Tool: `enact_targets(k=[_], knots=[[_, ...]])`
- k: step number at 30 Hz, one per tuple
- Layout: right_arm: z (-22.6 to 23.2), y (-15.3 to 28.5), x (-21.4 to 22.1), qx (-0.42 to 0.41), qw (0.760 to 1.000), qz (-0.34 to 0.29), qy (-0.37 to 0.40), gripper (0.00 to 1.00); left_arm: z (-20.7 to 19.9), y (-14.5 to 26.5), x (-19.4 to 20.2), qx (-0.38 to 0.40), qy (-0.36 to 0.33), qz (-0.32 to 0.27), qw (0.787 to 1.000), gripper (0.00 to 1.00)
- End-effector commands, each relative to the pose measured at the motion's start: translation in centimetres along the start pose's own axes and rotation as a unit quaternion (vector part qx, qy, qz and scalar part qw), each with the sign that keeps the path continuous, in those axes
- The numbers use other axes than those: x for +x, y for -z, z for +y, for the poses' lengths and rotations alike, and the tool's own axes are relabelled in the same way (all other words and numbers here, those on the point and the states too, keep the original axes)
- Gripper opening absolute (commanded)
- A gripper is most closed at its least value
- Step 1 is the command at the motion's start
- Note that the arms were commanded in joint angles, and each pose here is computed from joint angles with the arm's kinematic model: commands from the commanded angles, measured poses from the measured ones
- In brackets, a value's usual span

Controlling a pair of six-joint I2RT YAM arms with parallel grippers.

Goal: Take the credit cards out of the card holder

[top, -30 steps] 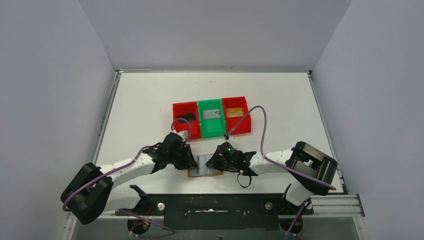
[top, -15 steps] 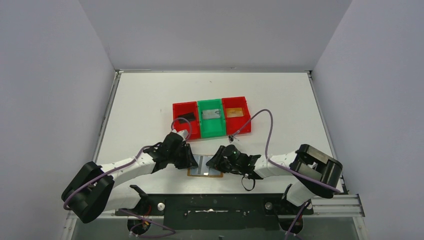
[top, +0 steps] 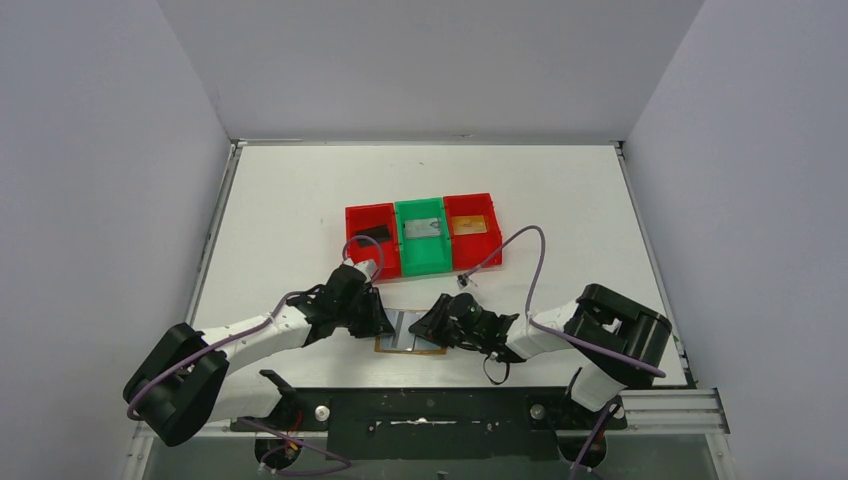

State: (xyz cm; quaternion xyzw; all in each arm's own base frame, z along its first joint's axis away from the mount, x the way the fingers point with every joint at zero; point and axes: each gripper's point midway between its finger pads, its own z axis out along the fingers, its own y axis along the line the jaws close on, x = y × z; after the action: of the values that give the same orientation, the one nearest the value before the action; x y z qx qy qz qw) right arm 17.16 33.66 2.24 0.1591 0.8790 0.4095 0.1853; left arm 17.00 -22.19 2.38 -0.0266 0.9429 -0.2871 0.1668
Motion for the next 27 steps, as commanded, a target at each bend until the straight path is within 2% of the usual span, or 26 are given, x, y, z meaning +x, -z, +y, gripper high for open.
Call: enact_targets(k=[1,4,7,12,15,21,27], knots=[[0.6,0.0,-0.6,-0.020,1.000,-0.011,-0.006,0.17,3.1,-0.2,1.5,-0.060,-0.010,0.021,0.998,0.15],[0.9,0.1,-0.8,-0.031,0.999,-0.016,-0.006,0.04,3.2,-0.3,1.7,-0.061,-0.010,0.025,0.998,0.14],[0.6,0.5,-1.3,-0.027,0.999,-0.026,-0.006,0.01,3.3,0.0,1.4,-0.070,-0.005,0.018,0.997,0.13],[-0.7,1.5,-2.5,0.021,0.998,-0.048,0.020,0.02,2.2,0.6,0.6,-0.042,-0.019,-0.006,0.999,0.13],[-0.5,1.5,-2.7,0.026,0.998,-0.041,0.047,0.04,1.4,0.3,0.8,-0.020,-0.034,0.009,0.999,0.13],[-0.1,1.0,-2.9,0.017,0.998,-0.025,0.055,0.10,1.7,-0.5,1.2,-0.041,-0.047,0.041,0.997,0.13],[-0.5,0.8,-3.1,0.018,0.999,-0.030,0.040,0.09,-0.3,0.5,-1.1,-0.028,-0.054,0.003,0.998,0.19]])
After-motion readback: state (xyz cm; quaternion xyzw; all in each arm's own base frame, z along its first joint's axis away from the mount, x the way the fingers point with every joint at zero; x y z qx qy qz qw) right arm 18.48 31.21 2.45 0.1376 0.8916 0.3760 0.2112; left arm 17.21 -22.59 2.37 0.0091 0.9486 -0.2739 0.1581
